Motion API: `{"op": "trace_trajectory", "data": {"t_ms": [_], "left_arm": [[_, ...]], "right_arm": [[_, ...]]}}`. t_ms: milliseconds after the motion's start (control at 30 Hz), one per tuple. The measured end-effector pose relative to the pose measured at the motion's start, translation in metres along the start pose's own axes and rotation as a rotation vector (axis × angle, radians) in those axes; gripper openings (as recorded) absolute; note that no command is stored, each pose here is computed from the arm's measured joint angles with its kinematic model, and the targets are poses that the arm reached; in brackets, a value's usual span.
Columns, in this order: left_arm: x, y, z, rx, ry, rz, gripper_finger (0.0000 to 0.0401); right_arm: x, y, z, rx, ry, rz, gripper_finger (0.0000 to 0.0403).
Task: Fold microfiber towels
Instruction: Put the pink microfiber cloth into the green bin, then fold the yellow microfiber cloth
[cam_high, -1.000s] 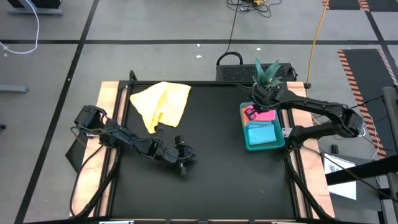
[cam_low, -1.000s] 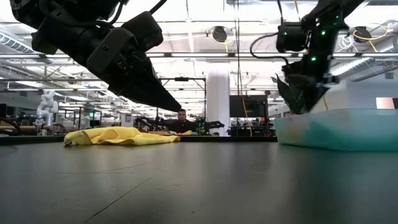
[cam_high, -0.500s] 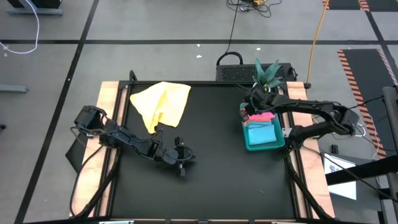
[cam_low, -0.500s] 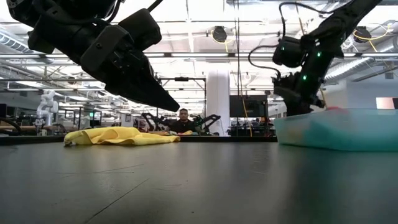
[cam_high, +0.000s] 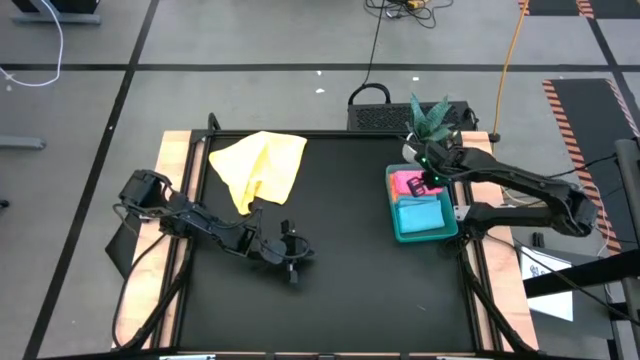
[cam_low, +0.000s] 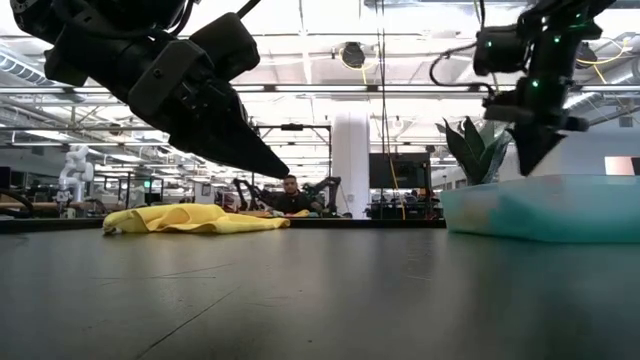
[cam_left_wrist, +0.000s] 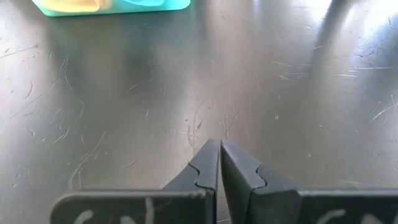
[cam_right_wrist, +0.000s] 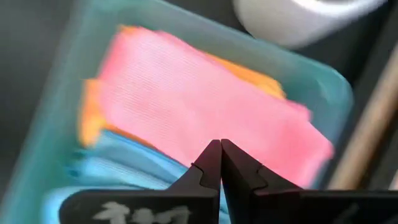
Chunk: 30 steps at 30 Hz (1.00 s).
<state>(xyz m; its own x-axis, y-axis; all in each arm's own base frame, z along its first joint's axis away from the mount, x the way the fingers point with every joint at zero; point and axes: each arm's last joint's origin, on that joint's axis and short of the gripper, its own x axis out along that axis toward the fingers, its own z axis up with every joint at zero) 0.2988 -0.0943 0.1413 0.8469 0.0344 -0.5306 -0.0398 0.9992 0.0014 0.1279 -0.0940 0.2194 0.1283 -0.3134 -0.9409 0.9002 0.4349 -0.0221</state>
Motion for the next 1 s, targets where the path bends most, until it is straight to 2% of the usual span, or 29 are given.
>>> {"op": "trace_trajectory", "data": {"t_ms": [200,400,533,667,833,1000], "left_arm": [[0.000,0.000,0.001,-0.002,-0.006,-0.001,0.0021],[0.000,0.000,0.000,-0.001,-0.003,-0.001,0.0021],[0.000,0.001,0.000,0.002,0.001,0.021,0.0021],[-0.006,0.005,-0.001,-0.002,0.036,0.105,0.0021],[-0.032,0.013,0.001,-0.061,0.123,0.223,0.0021],[-0.071,0.027,0.006,-0.105,0.169,0.394,0.0021]], "right_arm": [[0.029,-0.004,0.007,0.012,0.022,-0.141,0.0000],[0.054,0.002,0.017,-0.058,0.043,-0.152,0.0000],[0.050,0.000,0.017,-0.065,0.007,-0.187,0.0000],[0.032,-0.001,0.012,-0.056,-0.068,-0.186,0.0000],[0.004,0.016,0.003,-0.070,-0.275,-0.054,0.0000],[-0.005,0.062,-0.017,-0.197,-0.544,0.281,0.0000]]}}
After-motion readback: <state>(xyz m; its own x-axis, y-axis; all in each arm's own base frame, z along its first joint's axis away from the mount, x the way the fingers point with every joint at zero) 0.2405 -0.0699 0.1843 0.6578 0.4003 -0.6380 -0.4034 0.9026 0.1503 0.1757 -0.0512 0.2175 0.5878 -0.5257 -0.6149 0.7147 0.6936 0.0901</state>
